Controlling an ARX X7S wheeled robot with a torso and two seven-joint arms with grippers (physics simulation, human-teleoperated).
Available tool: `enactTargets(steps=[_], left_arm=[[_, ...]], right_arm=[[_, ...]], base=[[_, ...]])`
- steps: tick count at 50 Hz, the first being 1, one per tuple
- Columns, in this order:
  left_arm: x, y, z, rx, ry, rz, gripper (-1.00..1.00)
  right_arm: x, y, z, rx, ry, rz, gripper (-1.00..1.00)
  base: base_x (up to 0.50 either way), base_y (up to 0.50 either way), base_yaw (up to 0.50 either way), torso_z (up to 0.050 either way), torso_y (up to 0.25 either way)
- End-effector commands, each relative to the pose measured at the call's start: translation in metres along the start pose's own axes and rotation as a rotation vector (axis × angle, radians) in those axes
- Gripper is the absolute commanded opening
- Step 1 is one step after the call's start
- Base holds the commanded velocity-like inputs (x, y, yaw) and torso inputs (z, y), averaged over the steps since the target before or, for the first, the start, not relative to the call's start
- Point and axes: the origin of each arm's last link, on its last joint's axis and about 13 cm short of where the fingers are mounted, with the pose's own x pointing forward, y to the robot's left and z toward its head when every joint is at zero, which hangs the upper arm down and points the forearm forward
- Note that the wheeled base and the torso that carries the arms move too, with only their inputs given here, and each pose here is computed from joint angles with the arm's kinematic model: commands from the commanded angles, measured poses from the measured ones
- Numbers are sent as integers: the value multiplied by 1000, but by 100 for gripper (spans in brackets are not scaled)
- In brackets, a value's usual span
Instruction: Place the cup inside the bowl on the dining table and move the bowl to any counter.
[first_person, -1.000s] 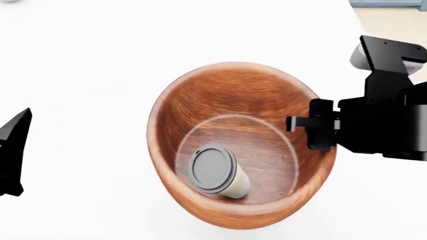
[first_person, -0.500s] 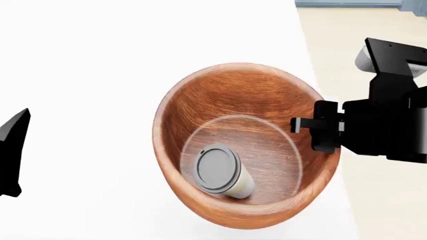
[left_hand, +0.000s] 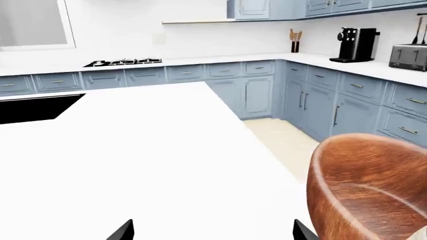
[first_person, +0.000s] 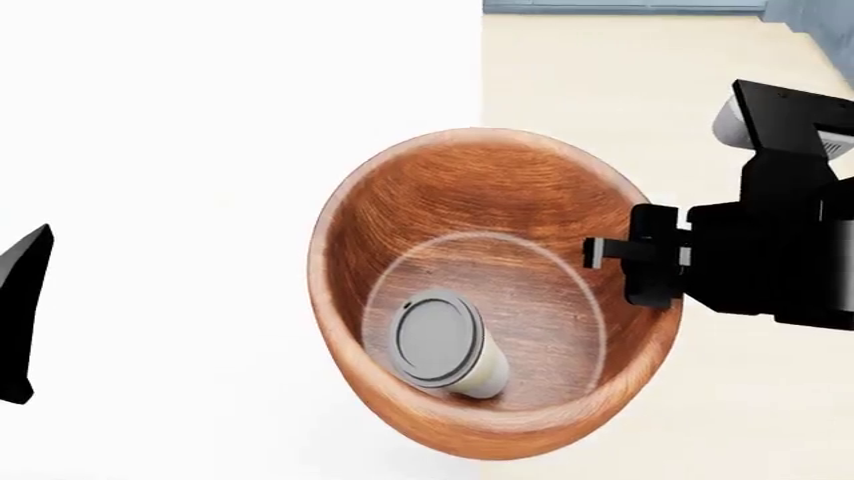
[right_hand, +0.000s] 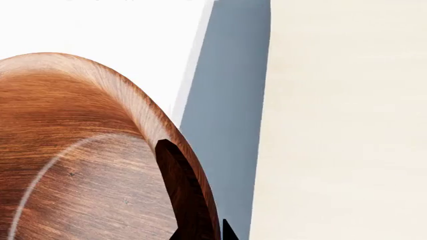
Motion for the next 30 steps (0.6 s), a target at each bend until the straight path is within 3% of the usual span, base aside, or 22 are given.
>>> enactTargets(steps=[1, 17, 30], left_arm=[[0, 0, 1, 1, 1, 0, 100], [-1, 2, 2, 3, 5, -5, 100], [15, -2, 3, 25, 18, -15, 100]], right_arm=[[-4, 1, 2, 12, -23, 36, -100], [-2, -2, -1, 19, -16, 27, -100], [-2, -4, 0, 24, -22, 19, -100]], base=[[-103, -501, 0, 0, 0], [-166, -502, 0, 0, 0], [-211, -503, 0, 0, 0]])
